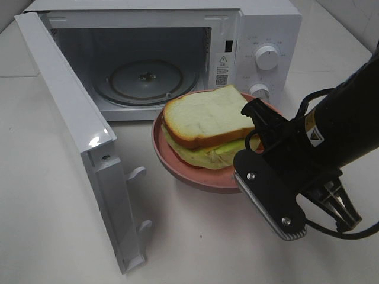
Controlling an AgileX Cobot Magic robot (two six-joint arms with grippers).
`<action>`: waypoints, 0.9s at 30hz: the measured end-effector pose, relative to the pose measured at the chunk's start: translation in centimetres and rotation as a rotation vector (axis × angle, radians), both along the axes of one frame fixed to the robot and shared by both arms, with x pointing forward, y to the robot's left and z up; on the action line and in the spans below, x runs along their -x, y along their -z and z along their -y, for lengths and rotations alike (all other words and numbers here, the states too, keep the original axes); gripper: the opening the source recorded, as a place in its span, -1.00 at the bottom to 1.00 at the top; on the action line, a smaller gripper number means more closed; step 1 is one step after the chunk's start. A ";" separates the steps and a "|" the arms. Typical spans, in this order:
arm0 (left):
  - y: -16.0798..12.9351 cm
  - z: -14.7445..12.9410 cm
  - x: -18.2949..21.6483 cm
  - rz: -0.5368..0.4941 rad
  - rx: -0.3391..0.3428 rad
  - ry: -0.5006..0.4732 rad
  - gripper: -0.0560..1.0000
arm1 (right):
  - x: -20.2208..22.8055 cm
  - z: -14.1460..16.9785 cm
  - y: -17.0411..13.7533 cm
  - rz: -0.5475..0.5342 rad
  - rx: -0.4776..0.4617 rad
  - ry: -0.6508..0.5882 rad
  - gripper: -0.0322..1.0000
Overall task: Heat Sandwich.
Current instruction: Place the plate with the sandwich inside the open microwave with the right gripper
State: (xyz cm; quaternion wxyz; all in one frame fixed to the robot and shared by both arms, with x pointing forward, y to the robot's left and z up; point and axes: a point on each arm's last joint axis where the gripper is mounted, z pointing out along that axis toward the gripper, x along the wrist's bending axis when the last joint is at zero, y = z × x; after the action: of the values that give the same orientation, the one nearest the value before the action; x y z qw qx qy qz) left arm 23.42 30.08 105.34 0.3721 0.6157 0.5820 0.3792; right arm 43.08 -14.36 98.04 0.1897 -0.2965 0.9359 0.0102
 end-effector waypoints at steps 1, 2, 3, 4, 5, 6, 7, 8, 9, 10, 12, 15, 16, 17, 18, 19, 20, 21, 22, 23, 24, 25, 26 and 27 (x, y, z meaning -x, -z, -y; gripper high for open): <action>0.0 0.0 0.0 0.000 0.000 0.000 0.99 | 0.0 0.0 0.0 -0.002 -0.004 -0.002 -0.85; 0.0 0.0 0.0 0.000 0.000 0.000 0.99 | 0.0 -0.1 0.0 -0.001 -0.009 -0.003 -0.85; 0.0 0.0 0.0 0.000 0.000 0.000 0.99 | 0.0 -0.2 0.0 0.002 -0.013 -0.005 -0.85; 0.0 0.0 0.0 0.000 0.000 0.000 0.99 | -0.1 -0.2 0.1 0.000 -0.015 -0.003 -0.85; 0.0 0.0 0.0 0.000 0.000 0.000 0.99 | -0.1 -0.2 0.1 0.000 -0.015 -0.003 -0.85; 0.0 0.0 0.0 0.000 0.000 0.000 0.99 | -0.1 -0.2 0.1 -0.002 -0.017 -0.002 -0.85; 0.0 0.0 0.0 0.000 0.000 0.000 0.99 | -0.1 -0.3 0.2 -0.005 -0.018 -0.001 -0.85; 0.0 0.0 0.0 0.000 0.000 0.000 0.99 | -0.2 -0.4 0.4 -0.008 -0.020 -0.003 -0.85; 0.0 0.0 0.0 0.000 0.000 0.000 0.99 | -0.2 -0.5 0.6 -0.009 -0.020 -0.006 -0.85; 0.0 0.0 0.0 0.000 0.000 0.000 0.99 | -0.2 -0.5 0.6 -0.009 -0.020 -0.006 -0.85; 0.0 0.0 0.0 0.000 0.000 0.000 0.99 | -0.5 -0.8 0.8 -0.019 -0.017 -0.005 -0.85; 0.0 0.0 0.0 0.000 0.000 0.000 0.99 | -0.8 -1.1 0.8 -0.022 -0.023 -0.004 -0.85; 0.0 0.0 0.0 0.000 0.000 0.000 0.99 | -1.0 -1.3 0.8 -0.021 -0.025 -0.006 -0.85; 0.0 0.0 0.0 0.000 0.000 0.000 0.99 | -1.3 -1.6 0.7 -0.017 -0.031 -0.009 -0.85; 0.0 0.0 0.0 0.000 0.000 0.000 0.99 | -1.5 -1.8 0.6 -0.017 -0.033 -0.008 -0.85; 0.0 0.0 0.0 0.000 0.000 0.000 0.99 | -1.5 -1.8 0.6 -0.017 -0.033 -0.008 -0.85; 0.0 0.0 0.0 0.000 0.000 0.000 0.99 | -1.7 -2.0 0.6 -0.017 -0.035 -0.006 -0.85; 0.0 0.0 0.0 0.000 0.000 0.000 0.99 | -2.0 -2.3 0.7 -0.021 -0.036 -0.005 -0.85; 0.0 0.0 0.0 0.000 0.000 0.000 0.99 | -2.2 -2.5 0.8 -0.025 -0.038 -0.003 -0.85; 0.0 0.0 0.0 0.000 0.000 0.000 0.99 | -2.2 -2.5 0.8 -0.025 -0.038 -0.003 -0.85; 0.0 0.0 0.0 0.000 0.000 0.000 0.99 | -2.3 -2.6 0.9 -0.029 -0.037 -0.005 -0.85; 0.0 0.0 0.0 0.000 0.000 0.000 0.99 | -2.7 -3.0 0.9 -0.029 -0.040 -0.007 -0.85; 0.0 0.0 0.0 0.000 0.000 0.000 0.99 | -2.9 -3.1 0.9 -0.028 -0.041 -0.009 -0.85; 0.0 0.0 0.0 0.000 0.000 0.000 0.99 | -3.1 -3.3 0.8 -0.024 -0.043 -0.013 -0.85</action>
State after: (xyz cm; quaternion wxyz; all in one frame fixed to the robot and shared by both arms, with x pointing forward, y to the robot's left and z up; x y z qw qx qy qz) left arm 23.42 30.08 105.34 0.3721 0.6157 0.5820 0.3792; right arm 46.15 -11.03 97.23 0.1848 -0.2982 0.9358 0.0350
